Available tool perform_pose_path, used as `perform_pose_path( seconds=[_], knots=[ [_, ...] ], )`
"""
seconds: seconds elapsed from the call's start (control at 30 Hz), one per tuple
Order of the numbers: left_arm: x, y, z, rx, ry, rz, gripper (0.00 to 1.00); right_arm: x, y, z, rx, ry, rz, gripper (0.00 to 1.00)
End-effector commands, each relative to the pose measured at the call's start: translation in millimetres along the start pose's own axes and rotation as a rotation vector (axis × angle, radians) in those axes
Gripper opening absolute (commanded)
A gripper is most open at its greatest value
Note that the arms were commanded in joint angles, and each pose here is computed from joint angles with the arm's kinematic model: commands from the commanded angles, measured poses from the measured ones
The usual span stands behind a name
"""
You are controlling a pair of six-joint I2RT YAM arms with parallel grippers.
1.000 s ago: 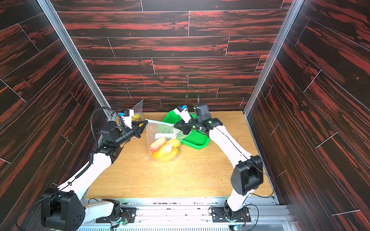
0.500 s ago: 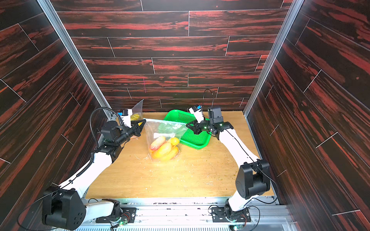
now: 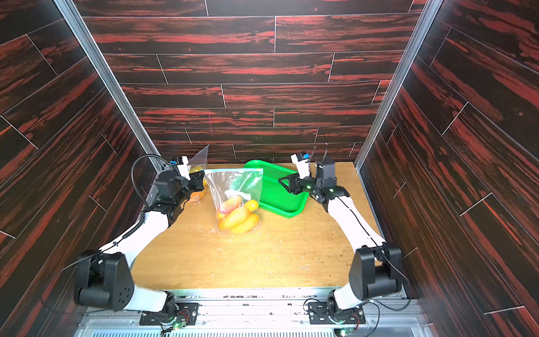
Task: Place the mango in a zip-top bag and seal the zipper
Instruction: Zip the zipper on the zipper food storage bag.
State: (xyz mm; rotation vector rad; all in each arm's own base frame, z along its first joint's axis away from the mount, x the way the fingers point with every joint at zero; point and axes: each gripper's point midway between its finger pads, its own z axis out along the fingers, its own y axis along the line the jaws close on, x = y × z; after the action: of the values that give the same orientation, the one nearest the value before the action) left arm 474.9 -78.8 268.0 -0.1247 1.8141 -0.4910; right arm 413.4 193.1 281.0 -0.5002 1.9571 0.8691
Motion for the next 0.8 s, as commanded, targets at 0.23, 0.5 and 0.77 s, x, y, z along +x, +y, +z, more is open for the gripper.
perform_pose_path(
  seconds=[0.23,0.5,0.77],
  knots=[
    [-29,49,27,-0.251,0.016,-0.067,0.1,11,-57,-35,0.26,-0.135,0.098,0.64],
    [-27,62,-14,-0.336,0.007,-0.107,1.0,23,-98,-78,0.448,-0.263,0.123,0.81],
    [32,156,-111,-0.827,-0.087,0.1,1.0,65,-149,-103,0.724,-0.307,0.011,0.87]
  ],
)
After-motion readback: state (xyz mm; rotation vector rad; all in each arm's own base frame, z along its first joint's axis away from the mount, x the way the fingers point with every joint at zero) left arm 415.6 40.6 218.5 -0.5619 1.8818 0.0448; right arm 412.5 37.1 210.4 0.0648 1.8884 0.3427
